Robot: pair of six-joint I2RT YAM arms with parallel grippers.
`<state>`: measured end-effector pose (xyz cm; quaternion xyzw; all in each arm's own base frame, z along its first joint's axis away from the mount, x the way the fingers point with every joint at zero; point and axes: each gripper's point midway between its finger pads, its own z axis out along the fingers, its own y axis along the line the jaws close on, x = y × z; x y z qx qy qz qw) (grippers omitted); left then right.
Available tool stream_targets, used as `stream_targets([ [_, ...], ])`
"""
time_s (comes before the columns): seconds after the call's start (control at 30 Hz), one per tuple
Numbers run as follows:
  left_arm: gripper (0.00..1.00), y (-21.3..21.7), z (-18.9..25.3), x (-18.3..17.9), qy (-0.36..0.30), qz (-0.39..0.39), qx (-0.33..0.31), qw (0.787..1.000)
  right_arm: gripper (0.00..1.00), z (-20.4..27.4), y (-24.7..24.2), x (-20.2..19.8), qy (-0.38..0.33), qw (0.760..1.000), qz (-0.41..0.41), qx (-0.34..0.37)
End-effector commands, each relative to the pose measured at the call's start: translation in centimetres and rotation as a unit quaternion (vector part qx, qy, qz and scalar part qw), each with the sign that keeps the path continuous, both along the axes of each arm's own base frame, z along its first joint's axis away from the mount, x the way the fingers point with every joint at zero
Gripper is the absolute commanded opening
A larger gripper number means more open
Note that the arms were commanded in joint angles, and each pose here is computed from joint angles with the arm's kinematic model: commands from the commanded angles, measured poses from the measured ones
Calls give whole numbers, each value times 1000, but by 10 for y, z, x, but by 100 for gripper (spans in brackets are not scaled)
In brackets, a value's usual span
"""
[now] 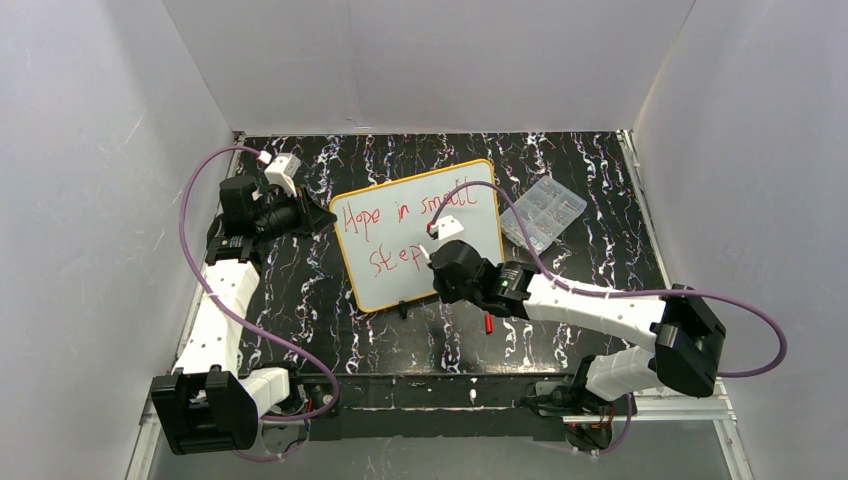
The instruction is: Write a sentence on the whiteboard
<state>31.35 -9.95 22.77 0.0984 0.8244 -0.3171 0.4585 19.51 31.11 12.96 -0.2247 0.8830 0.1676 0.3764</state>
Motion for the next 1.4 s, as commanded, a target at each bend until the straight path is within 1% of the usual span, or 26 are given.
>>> stream_targets([
  [0.0, 0, -13, 6, -12, -6, -31, -13, 999, 1, 8, -9, 14, -22, 1000, -20, 6],
  [0.43, 0, -13, 4, -11, -3, -31, -12, 999, 1, -5, -19, 26, -14, 999, -45, -16],
  [0.73, 0, -12, 5, -11, -4, -30, -11, 999, 1, -24, -11, 15, 22, 999, -15, -28],
  [0.93, 0, -12, 5, -12, -4, -30, -11, 999, 1, -31, -13, 6, 36, 999, -15, -23],
  [1.37, 0, -13, 6, -12, -6, -31, -12, 999, 1, -33, -41, 6, 31, 996, -69, -46],
])
